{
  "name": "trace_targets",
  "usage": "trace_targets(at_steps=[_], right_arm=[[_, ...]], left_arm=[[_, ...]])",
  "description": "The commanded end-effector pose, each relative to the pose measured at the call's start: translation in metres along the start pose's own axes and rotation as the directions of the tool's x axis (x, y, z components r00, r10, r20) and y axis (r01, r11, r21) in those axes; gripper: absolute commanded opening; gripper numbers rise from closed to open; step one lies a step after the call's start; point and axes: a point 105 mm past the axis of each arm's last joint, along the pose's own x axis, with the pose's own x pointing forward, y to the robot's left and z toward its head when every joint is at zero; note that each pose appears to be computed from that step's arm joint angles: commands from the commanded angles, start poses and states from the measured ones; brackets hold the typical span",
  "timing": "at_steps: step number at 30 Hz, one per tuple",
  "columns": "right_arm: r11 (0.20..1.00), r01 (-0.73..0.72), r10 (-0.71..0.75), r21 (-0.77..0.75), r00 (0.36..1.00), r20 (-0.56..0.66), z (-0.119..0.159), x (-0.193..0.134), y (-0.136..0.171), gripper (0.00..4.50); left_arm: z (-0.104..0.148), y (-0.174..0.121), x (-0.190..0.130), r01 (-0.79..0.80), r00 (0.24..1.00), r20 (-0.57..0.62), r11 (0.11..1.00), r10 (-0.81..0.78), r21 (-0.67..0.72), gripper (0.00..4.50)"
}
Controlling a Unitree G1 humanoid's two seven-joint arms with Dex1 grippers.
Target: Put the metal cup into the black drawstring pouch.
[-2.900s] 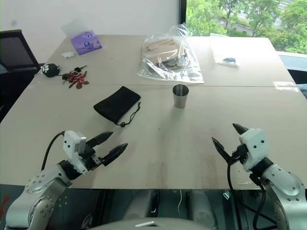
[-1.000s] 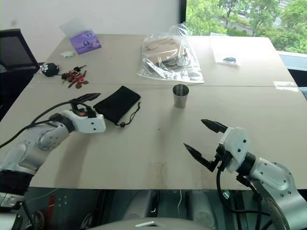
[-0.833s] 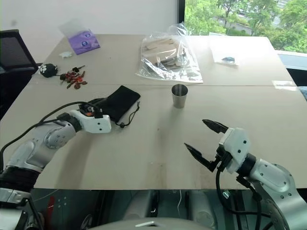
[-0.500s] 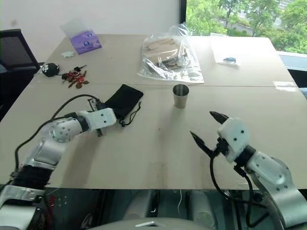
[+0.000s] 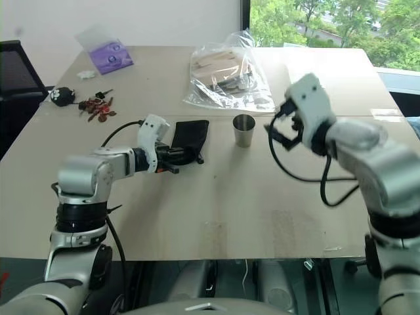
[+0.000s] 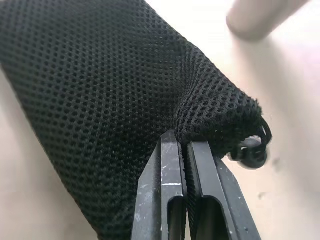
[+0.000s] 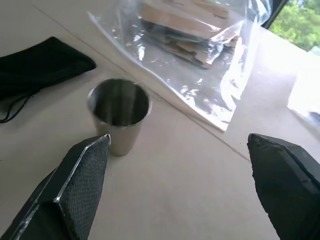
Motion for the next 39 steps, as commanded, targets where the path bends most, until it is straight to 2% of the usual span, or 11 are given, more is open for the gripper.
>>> trace_targets(at_steps=[1, 5, 9, 15, 24, 27, 30, 35, 36, 39], right_arm=[[0.986, -0.005, 0.010, 0.164, 1.000, -0.027, 0.014, 0.014, -0.011, 4.50], [0.982, -0.021, 0.036, 0.190, 0.996, -0.076, 0.017, 0.028, -0.013, 4.50], [0.968, -0.102, 0.127, 0.228, 0.987, -0.098, 0.018, 0.033, -0.003, 4.50], [0.947, -0.196, 0.231, 0.256, 0.966, -0.113, 0.020, 0.051, 0.015, 4.50], [0.959, -0.166, 0.216, 0.228, 0.952, -0.215, -0.005, 0.096, 0.015, 4.50], [0.967, -0.151, 0.200, 0.204, 0.949, -0.243, -0.009, 0.101, 0.011, 3.78], [0.976, -0.152, 0.189, 0.158, 0.947, -0.258, -0.010, 0.103, 0.009, 2.49], [0.978, -0.163, 0.187, 0.131, 0.961, -0.205, -0.004, 0.101, 0.006, 0.22], [0.976, -0.173, 0.194, 0.133, 0.967, -0.163, -0.003, 0.096, 0.006, 0.03], [0.963, -0.219, 0.229, 0.158, 0.972, -0.045, -0.003, 0.074, 0.012, 0.03]], left_arm=[[0.007, -0.002, -0.002, -0.023, 1.000, 0.009, 1.000, 0.023, -0.012, 0.07], [0.002, -0.004, -0.001, -0.019, 1.000, -0.007, 0.996, 0.019, -0.086, 0.07], [0.002, 0.000, -0.001, -0.045, 0.999, 0.015, 0.988, 0.048, -0.151, 0.07], [0.001, -0.004, -0.001, -0.055, 0.998, 0.019, 0.990, 0.058, -0.126, 0.07], [0.005, -0.006, -0.005, -0.074, 0.996, 0.044, 0.992, 0.079, -0.098, 0.07], [0.007, -0.006, -0.010, -0.089, 0.994, 0.056, 0.994, 0.092, -0.069, 0.00], [0.010, -0.009, -0.015, -0.078, 0.994, 0.076, 0.996, 0.080, -0.036, 0.00], [0.014, -0.017, -0.016, 0.012, 0.996, 0.093, 0.990, 0.002, -0.141, 0.00], [0.015, -0.016, -0.017, 0.020, 0.996, 0.091, 0.985, -0.004, -0.174, 0.00], [0.017, -0.015, -0.015, 0.045, 0.997, 0.077, 0.970, -0.027, -0.241, 0.00]])
